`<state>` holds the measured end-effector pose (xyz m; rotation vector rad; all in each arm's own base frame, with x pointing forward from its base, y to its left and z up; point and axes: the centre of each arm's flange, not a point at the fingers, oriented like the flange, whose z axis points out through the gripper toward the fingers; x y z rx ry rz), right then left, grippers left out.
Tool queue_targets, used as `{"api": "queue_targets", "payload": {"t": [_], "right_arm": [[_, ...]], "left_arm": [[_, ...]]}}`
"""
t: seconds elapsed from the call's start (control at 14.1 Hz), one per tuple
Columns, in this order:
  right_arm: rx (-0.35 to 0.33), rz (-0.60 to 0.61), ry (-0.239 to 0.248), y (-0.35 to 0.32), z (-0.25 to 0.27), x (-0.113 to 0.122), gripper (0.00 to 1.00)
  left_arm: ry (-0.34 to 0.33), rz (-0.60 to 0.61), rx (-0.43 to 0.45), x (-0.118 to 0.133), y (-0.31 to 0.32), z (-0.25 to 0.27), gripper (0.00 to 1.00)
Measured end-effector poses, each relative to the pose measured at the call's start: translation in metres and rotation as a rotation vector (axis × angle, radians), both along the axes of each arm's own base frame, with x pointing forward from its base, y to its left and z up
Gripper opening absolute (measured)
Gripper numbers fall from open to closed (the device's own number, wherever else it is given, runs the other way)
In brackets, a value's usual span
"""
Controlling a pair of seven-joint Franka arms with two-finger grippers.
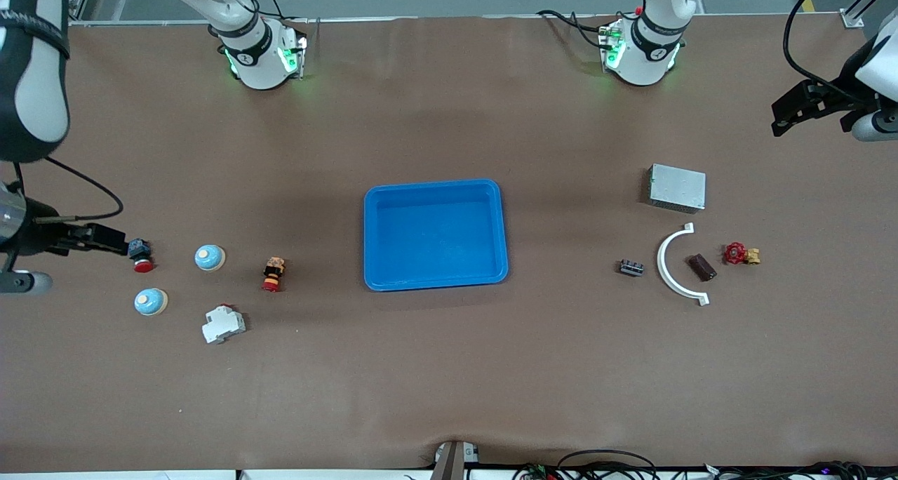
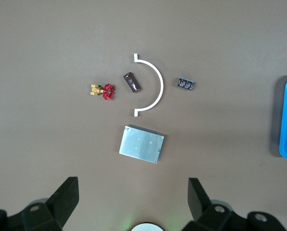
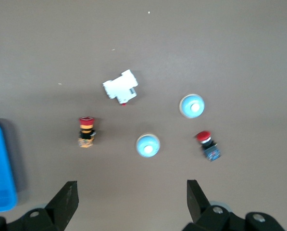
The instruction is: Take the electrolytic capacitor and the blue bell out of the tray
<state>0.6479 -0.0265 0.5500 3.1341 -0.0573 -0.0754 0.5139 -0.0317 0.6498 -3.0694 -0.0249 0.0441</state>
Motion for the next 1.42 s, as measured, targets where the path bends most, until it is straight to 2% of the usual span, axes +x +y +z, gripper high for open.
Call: {"api": "queue_targets", "payload": {"t": [0.5, 0.71, 1.42], "right_arm": [[0.015, -0.005, -0.007, 0.021, 0.040, -0.023, 1.00], [0.017, -0.005, -0.007, 0.021, 0.050, -0.031, 1.00], [0.034, -0.033, -0.055, -0.002, 0.082, -0.051, 1.00]], "left_arm": [[-0.002, -0.012, -0.001, -0.004, -0.007, 0.001, 1.00], [0.000, -0.014, -0.029, -0.005, -0.010, 0.002, 1.00], [-0.001, -0.014, -0.031, -0.006, -0.010, 0.003, 1.00]]}}
